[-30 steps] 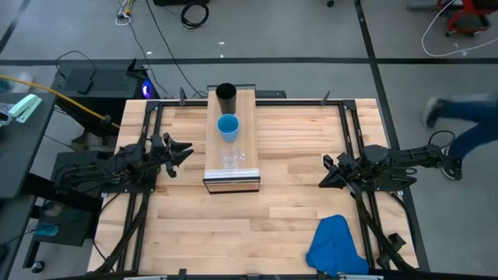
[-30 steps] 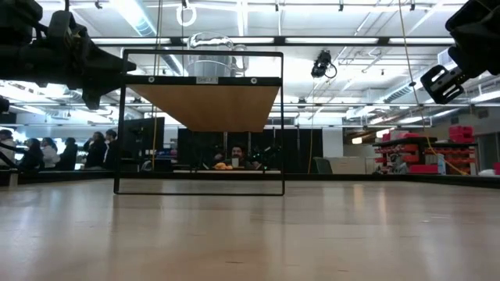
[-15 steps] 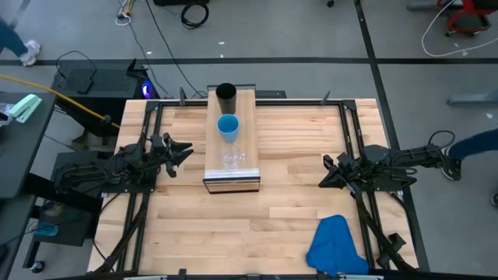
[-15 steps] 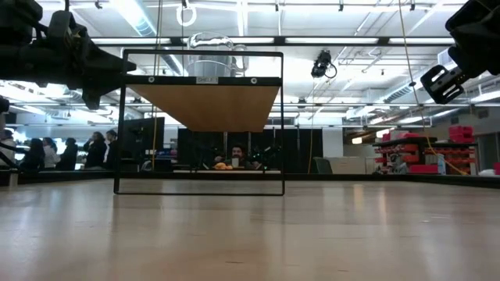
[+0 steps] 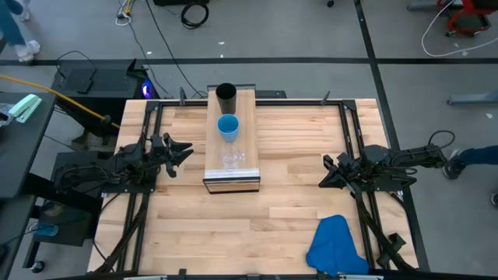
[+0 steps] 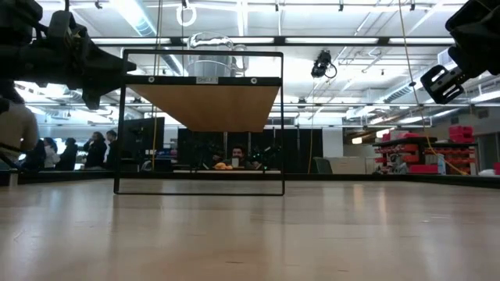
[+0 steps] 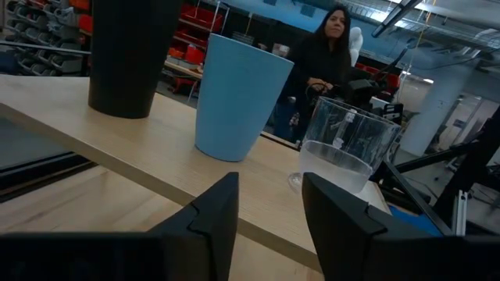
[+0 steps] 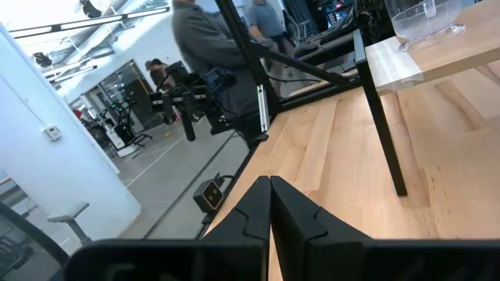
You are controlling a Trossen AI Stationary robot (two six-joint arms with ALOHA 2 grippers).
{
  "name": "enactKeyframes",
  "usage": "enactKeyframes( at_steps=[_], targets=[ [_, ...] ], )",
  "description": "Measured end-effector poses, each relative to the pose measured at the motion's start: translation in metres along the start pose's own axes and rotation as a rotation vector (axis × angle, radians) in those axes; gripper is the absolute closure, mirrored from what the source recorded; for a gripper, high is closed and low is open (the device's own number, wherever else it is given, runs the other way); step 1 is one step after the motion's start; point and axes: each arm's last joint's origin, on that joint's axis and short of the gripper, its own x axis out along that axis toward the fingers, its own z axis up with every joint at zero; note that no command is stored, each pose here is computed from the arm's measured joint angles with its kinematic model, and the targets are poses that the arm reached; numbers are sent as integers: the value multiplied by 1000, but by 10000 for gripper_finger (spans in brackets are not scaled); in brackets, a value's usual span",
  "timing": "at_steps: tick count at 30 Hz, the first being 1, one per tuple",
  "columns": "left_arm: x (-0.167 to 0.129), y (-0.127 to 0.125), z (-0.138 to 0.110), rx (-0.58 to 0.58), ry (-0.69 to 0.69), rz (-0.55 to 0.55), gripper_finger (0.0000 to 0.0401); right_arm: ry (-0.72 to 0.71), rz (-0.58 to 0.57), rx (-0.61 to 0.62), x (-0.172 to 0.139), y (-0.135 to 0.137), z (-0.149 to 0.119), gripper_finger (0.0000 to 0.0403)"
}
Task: Stack small to large cups/mugs on shelf
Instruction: Return to Home Position
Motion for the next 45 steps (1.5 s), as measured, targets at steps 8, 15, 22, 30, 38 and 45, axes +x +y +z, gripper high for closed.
enactKeyframes(
  at_steps=[8, 15, 22, 30, 38, 45],
  targets=[
    [0, 0, 0, 0, 0, 0, 245, 0, 0, 0, 0, 0, 0, 387],
    [0, 0, 0, 0, 0, 0, 252, 0, 0, 0, 0, 0, 0, 387],
    [0, 0, 0, 0, 0, 0, 244, 0, 0, 0, 0, 0, 0, 387],
    [0, 0, 0, 0, 0, 0, 250, 0, 0, 0, 0, 0, 0, 387],
    [0, 0, 0, 0, 0, 0, 246, 0, 0, 0, 0, 0, 0, 387],
    [0, 0, 0, 0, 0, 0, 247, 0, 0, 0, 0, 0, 0, 387]
  ],
)
